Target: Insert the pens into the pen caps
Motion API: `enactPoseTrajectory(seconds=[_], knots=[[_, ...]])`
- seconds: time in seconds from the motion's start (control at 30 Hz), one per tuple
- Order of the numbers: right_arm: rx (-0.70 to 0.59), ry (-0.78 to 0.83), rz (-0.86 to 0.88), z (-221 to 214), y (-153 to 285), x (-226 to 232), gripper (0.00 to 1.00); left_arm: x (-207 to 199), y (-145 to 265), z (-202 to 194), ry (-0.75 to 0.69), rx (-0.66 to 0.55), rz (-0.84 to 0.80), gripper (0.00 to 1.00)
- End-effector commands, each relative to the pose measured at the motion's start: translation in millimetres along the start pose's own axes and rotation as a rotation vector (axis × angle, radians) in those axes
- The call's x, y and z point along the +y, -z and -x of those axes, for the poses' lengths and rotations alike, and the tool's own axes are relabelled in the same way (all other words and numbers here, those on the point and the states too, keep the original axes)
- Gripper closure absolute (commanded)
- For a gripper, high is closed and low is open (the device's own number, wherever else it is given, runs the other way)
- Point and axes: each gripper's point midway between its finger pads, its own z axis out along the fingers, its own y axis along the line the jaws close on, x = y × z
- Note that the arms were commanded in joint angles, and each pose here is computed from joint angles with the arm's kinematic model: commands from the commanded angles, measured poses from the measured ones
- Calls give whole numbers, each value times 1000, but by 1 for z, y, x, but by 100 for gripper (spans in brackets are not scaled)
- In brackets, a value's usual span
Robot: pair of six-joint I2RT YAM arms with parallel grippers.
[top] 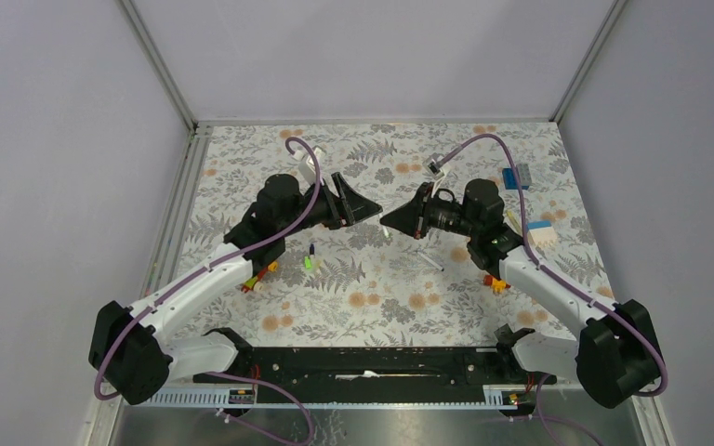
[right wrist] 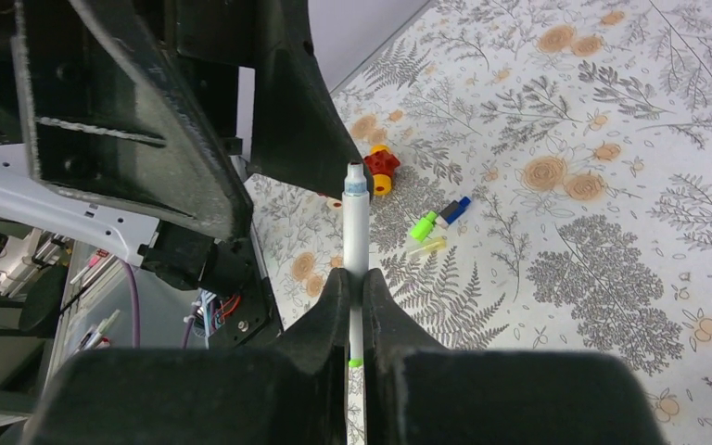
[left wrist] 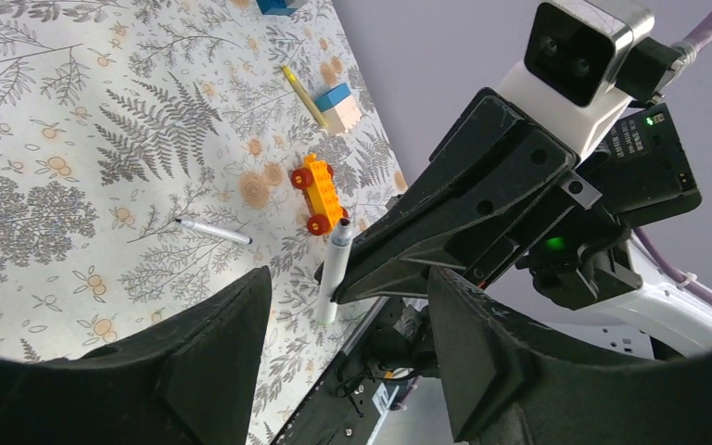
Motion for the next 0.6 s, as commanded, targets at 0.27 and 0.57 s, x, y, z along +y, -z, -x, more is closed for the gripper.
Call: enactPoseTrajectory(seconds=[0.27, 0.57], knots=[[-41, 80, 122, 9, 2, 28, 100, -17, -3, 5, 18, -20, -94, 46], [-45, 97, 127, 9, 2, 29, 100, -13, -5, -2, 51, -3, -102, 50]])
